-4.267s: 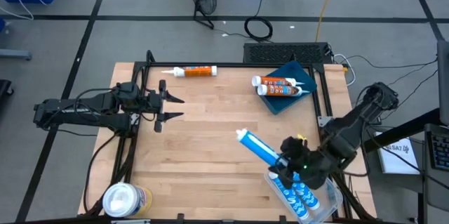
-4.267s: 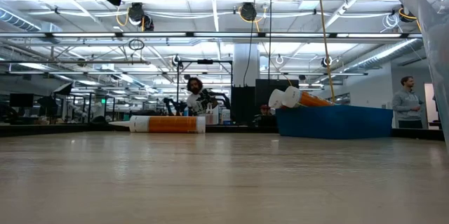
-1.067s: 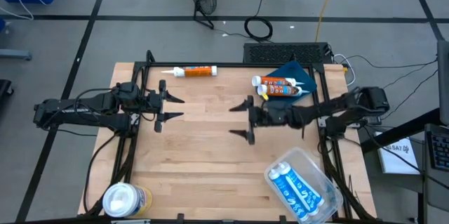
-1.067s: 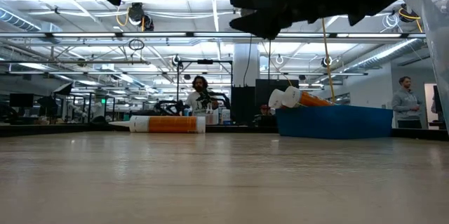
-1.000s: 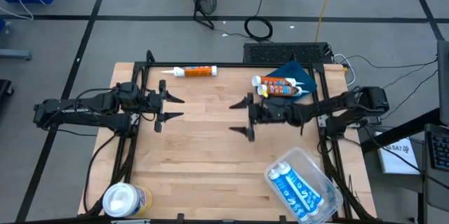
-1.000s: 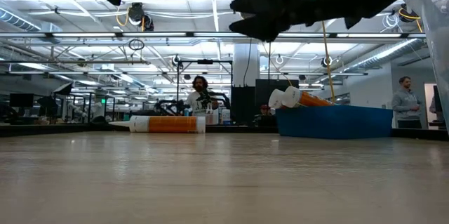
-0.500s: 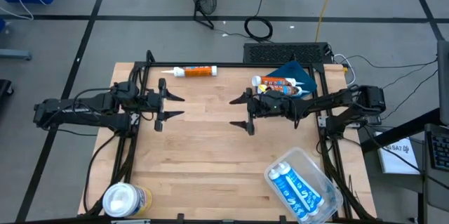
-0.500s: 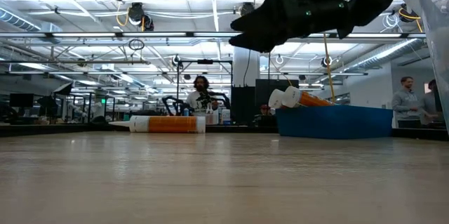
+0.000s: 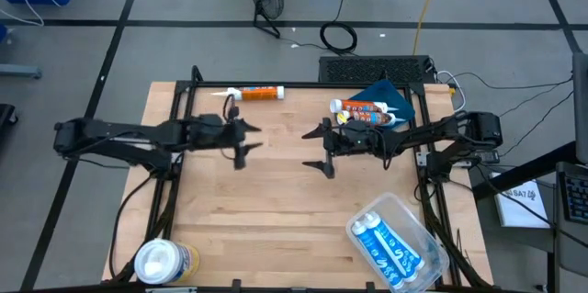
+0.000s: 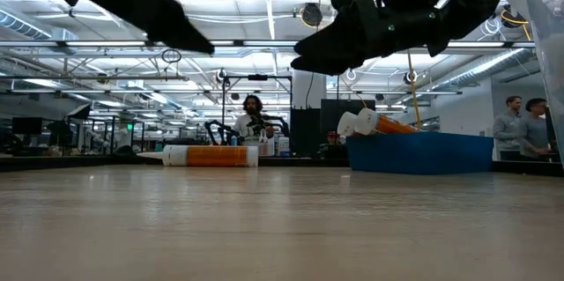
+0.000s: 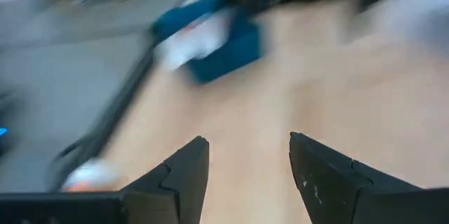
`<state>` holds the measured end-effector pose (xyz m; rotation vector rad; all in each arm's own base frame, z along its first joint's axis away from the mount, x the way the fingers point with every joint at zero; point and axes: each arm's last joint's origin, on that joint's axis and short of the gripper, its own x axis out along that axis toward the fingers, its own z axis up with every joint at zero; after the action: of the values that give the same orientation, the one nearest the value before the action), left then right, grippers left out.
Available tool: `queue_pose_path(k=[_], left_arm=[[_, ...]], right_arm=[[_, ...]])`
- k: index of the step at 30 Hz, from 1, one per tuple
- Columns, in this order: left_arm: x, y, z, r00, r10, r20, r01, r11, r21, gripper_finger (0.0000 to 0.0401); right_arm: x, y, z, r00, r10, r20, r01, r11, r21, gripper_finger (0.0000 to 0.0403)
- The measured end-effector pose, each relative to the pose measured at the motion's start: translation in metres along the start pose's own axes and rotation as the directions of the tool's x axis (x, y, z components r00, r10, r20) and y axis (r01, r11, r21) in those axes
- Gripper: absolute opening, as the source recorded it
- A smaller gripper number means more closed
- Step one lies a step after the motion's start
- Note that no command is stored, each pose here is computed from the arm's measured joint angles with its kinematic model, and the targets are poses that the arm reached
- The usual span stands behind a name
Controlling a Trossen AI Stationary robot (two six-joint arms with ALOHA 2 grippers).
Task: Pick & place silicon tubes, Sealant and Lysol wipes
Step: Put the orange sealant into the blue bin
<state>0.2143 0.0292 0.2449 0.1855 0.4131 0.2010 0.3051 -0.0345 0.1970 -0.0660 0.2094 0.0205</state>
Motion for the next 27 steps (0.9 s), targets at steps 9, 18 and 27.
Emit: queue_pose_path(k=[9,18,27], left_arm=[[0.035,0.067,0.0,0.813,0.328,-0.481,-0.422,0.901,-0.099,0.0203],[0.078,0.153,-0.021,0.629,0.526,-0.572,-0.649,0.76,-0.015,0.0271],[0.105,0.191,-0.081,0.606,0.448,-0.657,-0.655,0.75,-0.092,0.0266]], right_arm=[[-0.001,0.0,-0.003,1.0,-0.001,0.006,0.001,1.0,0.002,0.0381],[-0.001,0.001,0.0,1.0,0.0,0.031,-0.001,1.0,0.03,0.0381],[-0.001,0.001,0.0,1.0,0.0,0.031,-0.001,0.999,0.051,0.0381]])
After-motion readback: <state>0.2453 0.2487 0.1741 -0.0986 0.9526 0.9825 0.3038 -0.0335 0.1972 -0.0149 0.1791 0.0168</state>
